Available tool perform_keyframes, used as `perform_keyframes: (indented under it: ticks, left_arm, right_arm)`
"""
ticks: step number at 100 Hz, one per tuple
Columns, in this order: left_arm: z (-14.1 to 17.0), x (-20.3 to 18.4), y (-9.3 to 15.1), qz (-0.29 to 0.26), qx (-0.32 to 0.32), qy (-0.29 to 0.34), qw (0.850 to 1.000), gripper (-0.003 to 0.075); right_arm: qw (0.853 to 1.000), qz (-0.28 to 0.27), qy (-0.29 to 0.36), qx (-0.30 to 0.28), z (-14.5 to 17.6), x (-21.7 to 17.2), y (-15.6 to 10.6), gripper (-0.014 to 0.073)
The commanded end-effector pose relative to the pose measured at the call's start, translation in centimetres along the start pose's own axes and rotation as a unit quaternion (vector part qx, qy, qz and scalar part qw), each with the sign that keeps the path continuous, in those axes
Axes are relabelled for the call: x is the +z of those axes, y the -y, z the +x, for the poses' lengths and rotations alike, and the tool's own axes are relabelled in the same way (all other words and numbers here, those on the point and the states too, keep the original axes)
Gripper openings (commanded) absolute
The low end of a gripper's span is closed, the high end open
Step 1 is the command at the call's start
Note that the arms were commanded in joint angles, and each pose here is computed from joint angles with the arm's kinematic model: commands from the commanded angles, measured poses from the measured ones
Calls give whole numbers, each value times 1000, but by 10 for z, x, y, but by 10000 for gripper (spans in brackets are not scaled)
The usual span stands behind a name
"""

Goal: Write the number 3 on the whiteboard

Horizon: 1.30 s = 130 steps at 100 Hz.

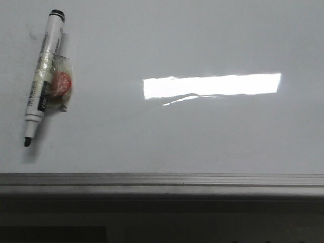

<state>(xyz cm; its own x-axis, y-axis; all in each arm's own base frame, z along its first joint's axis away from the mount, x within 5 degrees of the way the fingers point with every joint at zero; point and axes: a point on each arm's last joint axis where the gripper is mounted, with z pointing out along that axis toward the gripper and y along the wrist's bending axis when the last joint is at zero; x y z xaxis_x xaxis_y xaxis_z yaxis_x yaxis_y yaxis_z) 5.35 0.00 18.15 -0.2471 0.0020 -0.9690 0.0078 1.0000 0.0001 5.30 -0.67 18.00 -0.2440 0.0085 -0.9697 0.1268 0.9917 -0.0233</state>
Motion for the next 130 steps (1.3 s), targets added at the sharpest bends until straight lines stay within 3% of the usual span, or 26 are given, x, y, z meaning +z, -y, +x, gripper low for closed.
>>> perform_keyframes:
  ticks: [1,63,96,109,120,130]
  left_arm:
    - [5,2,0,-1,-4,22,1000,-20]
    - [4,2,0,-1,-4,28,1000,-20]
    - [1,1,0,0,-4,45,999,-20]
    - [-2,1,0,2,-11,63,998,-20]
    - [-11,0,2,18,-77,110,991,-20]
    - [-16,-2,2,18,-77,129,989,-20]
  right_arm:
    - [1000,4,3,-2,6,1,0,-66]
    - [1000,4,4,-2,6,1,0,-66]
    - [994,10,112,-2,-14,-1,1,-66]
    - [993,11,118,-2,-15,-1,1,-66]
    - [991,12,134,-2,-18,-2,2,-66]
    - [991,10,130,7,-17,-2,1,-66]
